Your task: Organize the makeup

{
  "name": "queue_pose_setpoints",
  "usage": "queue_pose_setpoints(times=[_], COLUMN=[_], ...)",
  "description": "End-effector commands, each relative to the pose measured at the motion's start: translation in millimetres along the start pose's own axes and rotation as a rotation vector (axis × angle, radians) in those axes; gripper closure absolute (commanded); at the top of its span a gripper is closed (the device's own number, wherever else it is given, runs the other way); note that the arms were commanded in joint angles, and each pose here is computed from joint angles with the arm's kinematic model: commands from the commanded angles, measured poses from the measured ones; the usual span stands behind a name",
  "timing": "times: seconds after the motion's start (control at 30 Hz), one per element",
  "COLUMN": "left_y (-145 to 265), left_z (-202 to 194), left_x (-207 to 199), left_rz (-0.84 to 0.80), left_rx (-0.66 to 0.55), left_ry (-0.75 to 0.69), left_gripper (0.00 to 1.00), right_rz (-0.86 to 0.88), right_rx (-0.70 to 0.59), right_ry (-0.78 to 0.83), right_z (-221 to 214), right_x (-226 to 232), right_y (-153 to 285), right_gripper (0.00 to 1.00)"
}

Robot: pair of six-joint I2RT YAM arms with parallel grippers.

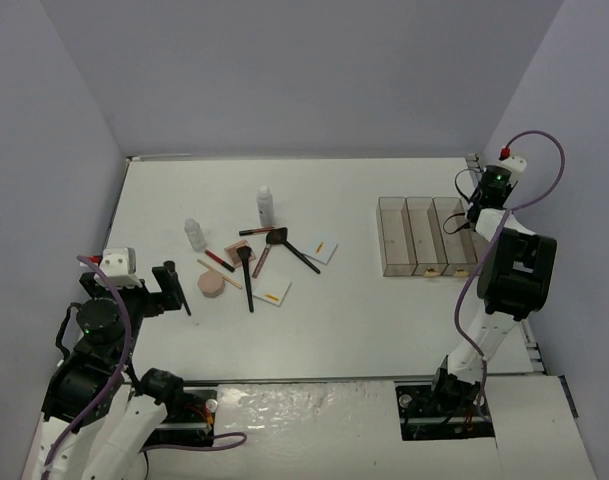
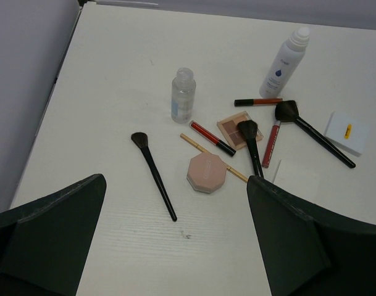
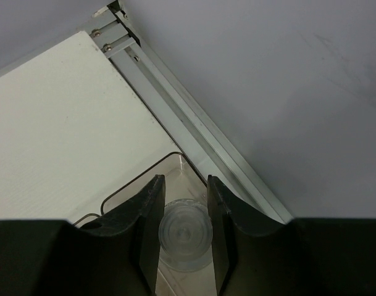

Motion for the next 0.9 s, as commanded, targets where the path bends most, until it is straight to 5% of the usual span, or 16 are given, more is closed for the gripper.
queue_pose_setpoints(times=[0.0, 0.27, 0.4, 0.53, 0.73, 0.87], left_y=[-10, -12, -13, -13, -14, -14], left_z=[13, 12, 12, 11, 11, 11], left_x=[-6, -5, -6, -6, -6, -6], left_rz=[-0.002, 0.006, 0.002, 0.003, 0.003, 0.003], left_rx=[-0.026, -0.018, -0.016, -0.012, -0.01, -0.007], left_ry=[-0.008, -0.01, -0.008, -0.011, -0.007, -0.007], left_gripper=[0.03, 0.03, 0.03, 0.03, 0.03, 0.03], right_rz=[0.039, 0.106, 0.127, 0.148, 0.231, 0.302], right_rx=[-0.202, -0.216, -0.181, -0.169, -0.247, -0.325], right_ry=[-0.088, -0.083, -0.048, -0.016, 0.012, 0.069], right_z=[53, 40, 26, 22, 86, 133], right_x=[-2, 8, 12, 14, 53, 100], right_y=[-2, -8, -12, -10, 35, 88], right_gripper=[1.0, 1.0, 0.87, 0.68, 0.12, 0.0])
Point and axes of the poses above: each gripper's point midway between its finger pads, its own y axis back along the fingers, its own x axis along the line the jaws close on, z = x × y, the point moved 2 cm from there along y, back along the fingers, and after that the axes turned 6 degrees about y, right-handed, at the moved point
